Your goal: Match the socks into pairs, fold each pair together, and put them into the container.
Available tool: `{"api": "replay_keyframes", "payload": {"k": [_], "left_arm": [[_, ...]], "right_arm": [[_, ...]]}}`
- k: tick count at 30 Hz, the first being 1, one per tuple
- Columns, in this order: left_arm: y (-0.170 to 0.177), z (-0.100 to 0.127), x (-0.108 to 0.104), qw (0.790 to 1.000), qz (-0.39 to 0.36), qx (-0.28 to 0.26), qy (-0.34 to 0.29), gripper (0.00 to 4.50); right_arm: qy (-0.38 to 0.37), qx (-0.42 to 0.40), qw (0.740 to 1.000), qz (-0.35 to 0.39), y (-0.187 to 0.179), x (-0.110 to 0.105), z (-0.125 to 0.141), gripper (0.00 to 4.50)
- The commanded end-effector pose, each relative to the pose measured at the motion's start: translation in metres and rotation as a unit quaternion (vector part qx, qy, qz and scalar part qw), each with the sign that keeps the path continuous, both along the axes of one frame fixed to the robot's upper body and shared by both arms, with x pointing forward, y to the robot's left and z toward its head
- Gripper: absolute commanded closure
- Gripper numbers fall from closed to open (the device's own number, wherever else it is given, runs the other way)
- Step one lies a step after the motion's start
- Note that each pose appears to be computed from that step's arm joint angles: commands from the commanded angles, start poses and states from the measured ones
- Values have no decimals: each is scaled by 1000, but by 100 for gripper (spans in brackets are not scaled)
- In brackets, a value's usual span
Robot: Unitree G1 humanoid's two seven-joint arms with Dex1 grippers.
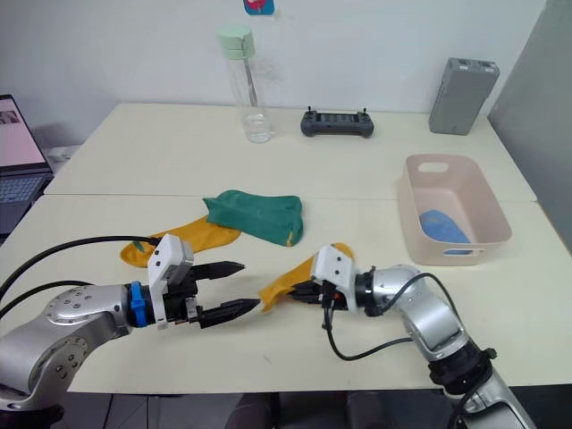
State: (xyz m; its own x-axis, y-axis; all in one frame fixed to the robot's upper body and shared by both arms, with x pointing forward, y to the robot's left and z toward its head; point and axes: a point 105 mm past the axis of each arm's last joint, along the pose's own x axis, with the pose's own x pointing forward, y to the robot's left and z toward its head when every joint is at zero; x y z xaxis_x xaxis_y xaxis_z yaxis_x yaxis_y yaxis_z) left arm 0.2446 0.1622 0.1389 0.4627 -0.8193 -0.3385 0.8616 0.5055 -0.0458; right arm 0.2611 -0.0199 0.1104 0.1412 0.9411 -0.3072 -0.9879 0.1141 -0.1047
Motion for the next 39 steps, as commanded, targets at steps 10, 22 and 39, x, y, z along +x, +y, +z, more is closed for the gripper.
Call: {"api": "replay_keyframes", "payload": {"k": [10,22,39], "left_arm": [[-6,-6,7,999,-23,27,-8,0],[-24,-55,24,989,-88,117,-19,0],[-44,-47,-9,987,-144,69,30,447]], "right_arm": [[12,-50,999,12,-48,-8,18,142],[39,-34,965,-258,-88,63,-3,72],[38,15,970,-240,-56,80,4,450]]}}
